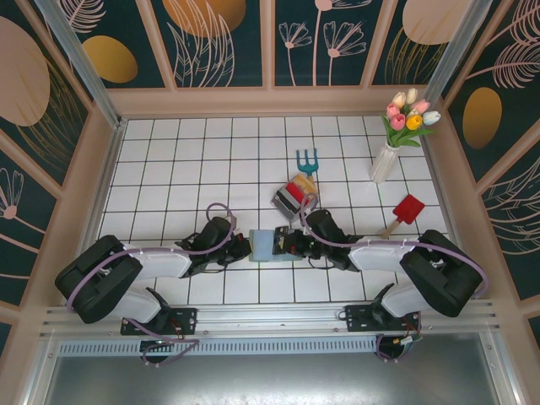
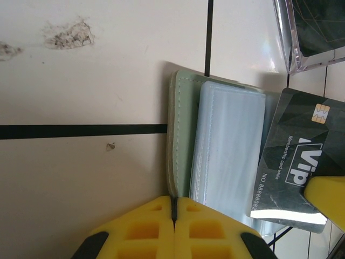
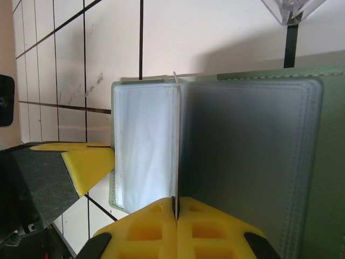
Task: Put the credit cards into the card holder
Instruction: Insert the credit card into the card slot, then pick up the credit card from the storage box.
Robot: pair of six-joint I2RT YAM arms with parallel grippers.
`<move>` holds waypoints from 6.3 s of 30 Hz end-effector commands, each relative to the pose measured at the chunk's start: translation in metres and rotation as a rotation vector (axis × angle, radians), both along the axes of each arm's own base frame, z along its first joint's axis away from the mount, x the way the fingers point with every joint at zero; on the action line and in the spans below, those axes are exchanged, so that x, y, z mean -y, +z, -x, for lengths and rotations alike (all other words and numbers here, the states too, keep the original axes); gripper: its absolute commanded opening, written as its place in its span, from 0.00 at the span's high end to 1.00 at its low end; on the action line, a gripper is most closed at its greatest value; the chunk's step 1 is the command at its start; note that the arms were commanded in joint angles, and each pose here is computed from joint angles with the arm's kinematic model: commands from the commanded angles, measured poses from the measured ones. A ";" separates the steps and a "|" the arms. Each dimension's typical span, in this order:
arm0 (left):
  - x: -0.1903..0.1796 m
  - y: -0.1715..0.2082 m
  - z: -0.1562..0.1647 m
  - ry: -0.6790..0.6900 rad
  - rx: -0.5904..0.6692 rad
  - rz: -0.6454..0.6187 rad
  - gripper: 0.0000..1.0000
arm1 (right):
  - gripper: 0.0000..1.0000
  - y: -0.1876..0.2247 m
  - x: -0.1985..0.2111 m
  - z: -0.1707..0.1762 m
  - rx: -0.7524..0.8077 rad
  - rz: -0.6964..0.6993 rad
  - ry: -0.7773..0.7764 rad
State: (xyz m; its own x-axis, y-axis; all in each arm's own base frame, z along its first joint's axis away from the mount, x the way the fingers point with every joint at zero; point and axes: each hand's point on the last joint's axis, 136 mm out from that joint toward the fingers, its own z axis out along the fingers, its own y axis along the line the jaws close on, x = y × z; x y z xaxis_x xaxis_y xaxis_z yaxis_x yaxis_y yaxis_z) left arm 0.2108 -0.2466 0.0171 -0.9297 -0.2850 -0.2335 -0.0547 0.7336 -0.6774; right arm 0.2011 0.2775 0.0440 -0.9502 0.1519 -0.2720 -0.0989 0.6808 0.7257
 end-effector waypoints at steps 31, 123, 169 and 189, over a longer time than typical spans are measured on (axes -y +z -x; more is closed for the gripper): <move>-0.003 -0.006 0.003 0.011 -0.020 -0.008 1.00 | 1.00 -0.022 0.010 0.020 -0.122 0.048 -0.031; -0.006 -0.008 0.002 0.010 -0.007 -0.034 1.00 | 0.85 0.007 -0.039 -0.022 0.011 0.202 0.169; -0.030 0.045 -0.033 0.149 0.171 -0.130 0.54 | 0.62 0.029 0.026 -0.158 0.480 1.132 0.288; -0.026 0.041 -0.031 0.130 0.154 -0.126 0.54 | 0.87 0.054 0.026 -0.160 0.522 1.102 0.246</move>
State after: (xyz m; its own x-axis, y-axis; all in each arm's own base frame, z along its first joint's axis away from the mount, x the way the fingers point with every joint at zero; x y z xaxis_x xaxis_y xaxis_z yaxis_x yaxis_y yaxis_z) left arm 0.2361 -0.2157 0.0507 -0.8424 -0.3570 -0.4036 -0.0681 0.8137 -0.5773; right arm 0.3577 0.2568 0.0755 -0.6718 -0.5737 -0.4685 -0.4428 0.8181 -0.3669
